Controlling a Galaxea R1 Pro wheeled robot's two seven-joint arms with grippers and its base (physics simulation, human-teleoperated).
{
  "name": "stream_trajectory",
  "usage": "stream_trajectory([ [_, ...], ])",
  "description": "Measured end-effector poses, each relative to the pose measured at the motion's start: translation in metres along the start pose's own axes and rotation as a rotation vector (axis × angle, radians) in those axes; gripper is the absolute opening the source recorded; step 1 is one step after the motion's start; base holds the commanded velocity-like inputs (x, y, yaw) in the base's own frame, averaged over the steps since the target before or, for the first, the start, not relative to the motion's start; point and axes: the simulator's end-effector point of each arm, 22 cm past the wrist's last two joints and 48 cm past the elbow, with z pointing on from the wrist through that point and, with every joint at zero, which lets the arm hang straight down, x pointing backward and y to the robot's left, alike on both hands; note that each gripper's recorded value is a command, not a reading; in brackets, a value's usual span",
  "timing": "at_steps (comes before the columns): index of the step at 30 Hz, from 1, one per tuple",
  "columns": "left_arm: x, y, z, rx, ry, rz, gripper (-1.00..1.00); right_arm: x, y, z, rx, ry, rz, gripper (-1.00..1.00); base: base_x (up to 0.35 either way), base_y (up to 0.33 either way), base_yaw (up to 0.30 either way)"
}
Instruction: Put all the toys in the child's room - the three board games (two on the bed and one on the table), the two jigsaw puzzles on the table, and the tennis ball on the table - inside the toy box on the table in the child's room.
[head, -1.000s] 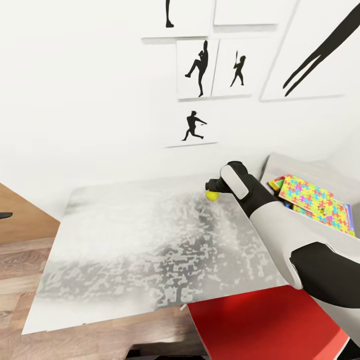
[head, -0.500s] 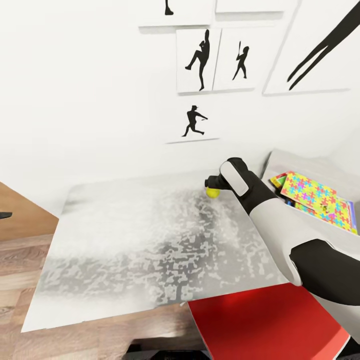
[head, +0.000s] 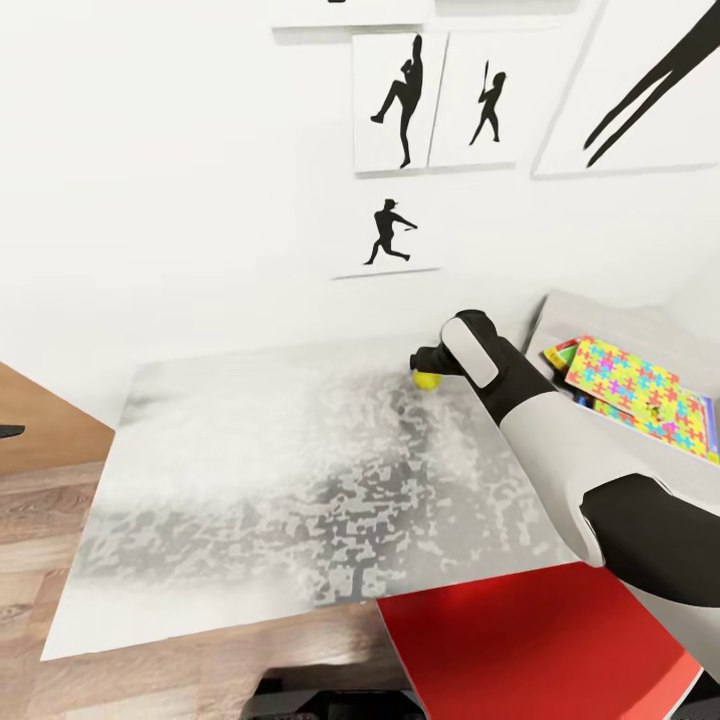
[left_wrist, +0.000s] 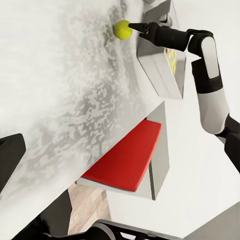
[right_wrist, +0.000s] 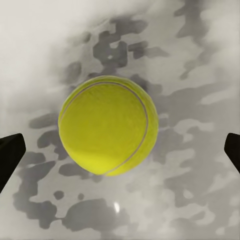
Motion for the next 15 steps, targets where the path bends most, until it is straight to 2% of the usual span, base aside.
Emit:
stream_trajectory([
  [15,0.002,0.013,0.007,-0.009,0.015,-0.022,1.00,-0.004,0.004,0.008,-0.007,0.005,0.001,1.00,0.000,0.000,0.000],
])
